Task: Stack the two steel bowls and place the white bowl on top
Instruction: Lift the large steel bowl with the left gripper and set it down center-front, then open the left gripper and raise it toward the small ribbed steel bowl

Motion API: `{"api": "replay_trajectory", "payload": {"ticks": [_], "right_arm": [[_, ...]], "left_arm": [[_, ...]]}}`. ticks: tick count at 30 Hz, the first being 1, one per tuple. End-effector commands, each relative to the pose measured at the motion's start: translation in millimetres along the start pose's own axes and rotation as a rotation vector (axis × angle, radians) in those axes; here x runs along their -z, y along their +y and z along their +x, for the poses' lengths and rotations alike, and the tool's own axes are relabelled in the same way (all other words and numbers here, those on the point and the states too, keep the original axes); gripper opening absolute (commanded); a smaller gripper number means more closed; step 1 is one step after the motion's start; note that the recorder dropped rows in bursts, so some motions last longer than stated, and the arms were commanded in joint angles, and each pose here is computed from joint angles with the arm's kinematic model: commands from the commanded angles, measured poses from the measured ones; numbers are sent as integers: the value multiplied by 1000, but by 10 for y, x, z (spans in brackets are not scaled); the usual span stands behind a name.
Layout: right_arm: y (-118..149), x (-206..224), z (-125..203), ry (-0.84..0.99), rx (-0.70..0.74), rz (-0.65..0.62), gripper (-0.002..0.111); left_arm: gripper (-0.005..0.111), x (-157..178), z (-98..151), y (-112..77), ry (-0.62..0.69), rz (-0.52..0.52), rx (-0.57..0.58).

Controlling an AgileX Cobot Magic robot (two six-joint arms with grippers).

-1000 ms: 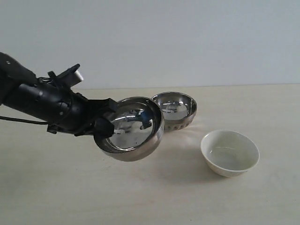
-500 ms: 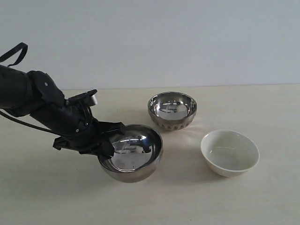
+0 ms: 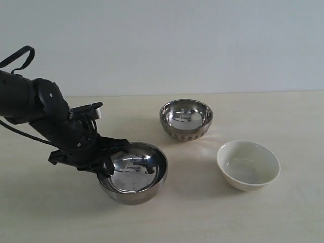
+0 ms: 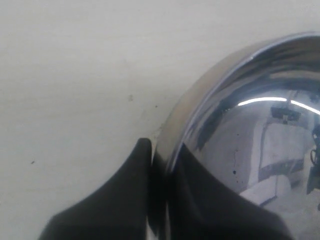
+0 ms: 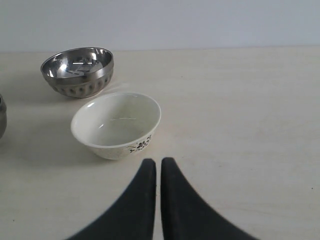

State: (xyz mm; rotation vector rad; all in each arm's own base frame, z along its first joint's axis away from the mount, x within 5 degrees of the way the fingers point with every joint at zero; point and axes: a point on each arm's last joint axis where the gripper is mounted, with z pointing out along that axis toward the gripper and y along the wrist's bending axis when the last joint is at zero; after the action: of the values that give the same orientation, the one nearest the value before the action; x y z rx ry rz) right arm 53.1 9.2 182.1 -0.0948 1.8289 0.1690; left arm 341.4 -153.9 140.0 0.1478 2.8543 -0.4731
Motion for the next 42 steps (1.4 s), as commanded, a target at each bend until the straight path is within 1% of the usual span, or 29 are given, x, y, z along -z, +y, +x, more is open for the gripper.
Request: {"api": "replay_trajectory", "payload": {"ticks": [1,9,13,17,21,22,23,24,25,26,27,29,32,38,39,42], "right_arm": [[-3,4,-8,-10,9,3,0],[-3,4,-8,-10,9,3,0],[-3,4,-8,-10,9,3,0],[-3,4,-8,-10,9,3,0],[-3,4,-8,-10,9,3,0],[-3,4,-8,-10,9,3,0],[-3,4,-8,-10,9,3,0],[-3,4,-8,-10,9,3,0],[-3,4,-8,-10,9,3,0],[-3,4,-8,-10,9,3,0],[-3,4,-8,-10,9,3,0],[-3,4,-8,-10,9,3,0],[-3,4,-8,-10,9,3,0],[-3,4,-8,-10,9,3,0],[-3,4,-8,-10,9,3,0],[-3,4,-8,-10,9,3,0]], "left_arm": [[4,25,-8,-26,1,2,1],[4,19,2,-21,3,1,0],[4,-14,46,9,4,-8,5],[4,-65,146,56,30,-20,14],[4,-82,177,74,34,-25,-10],[7,-82,177,74,34,-25,-15],[11,-82,177,74,34,-25,-15],[26,-83,177,67,33,-17,-2],[33,-83,178,65,34,-15,3],[49,-82,191,60,49,-9,10],[58,-79,204,55,67,-7,10],[61,-69,219,49,87,-3,-2],[61,9,215,23,83,6,-13],[61,382,138,-83,-24,35,-41],[61,492,120,-113,-57,42,-58],[61,633,95,-143,-112,42,-109]]}}
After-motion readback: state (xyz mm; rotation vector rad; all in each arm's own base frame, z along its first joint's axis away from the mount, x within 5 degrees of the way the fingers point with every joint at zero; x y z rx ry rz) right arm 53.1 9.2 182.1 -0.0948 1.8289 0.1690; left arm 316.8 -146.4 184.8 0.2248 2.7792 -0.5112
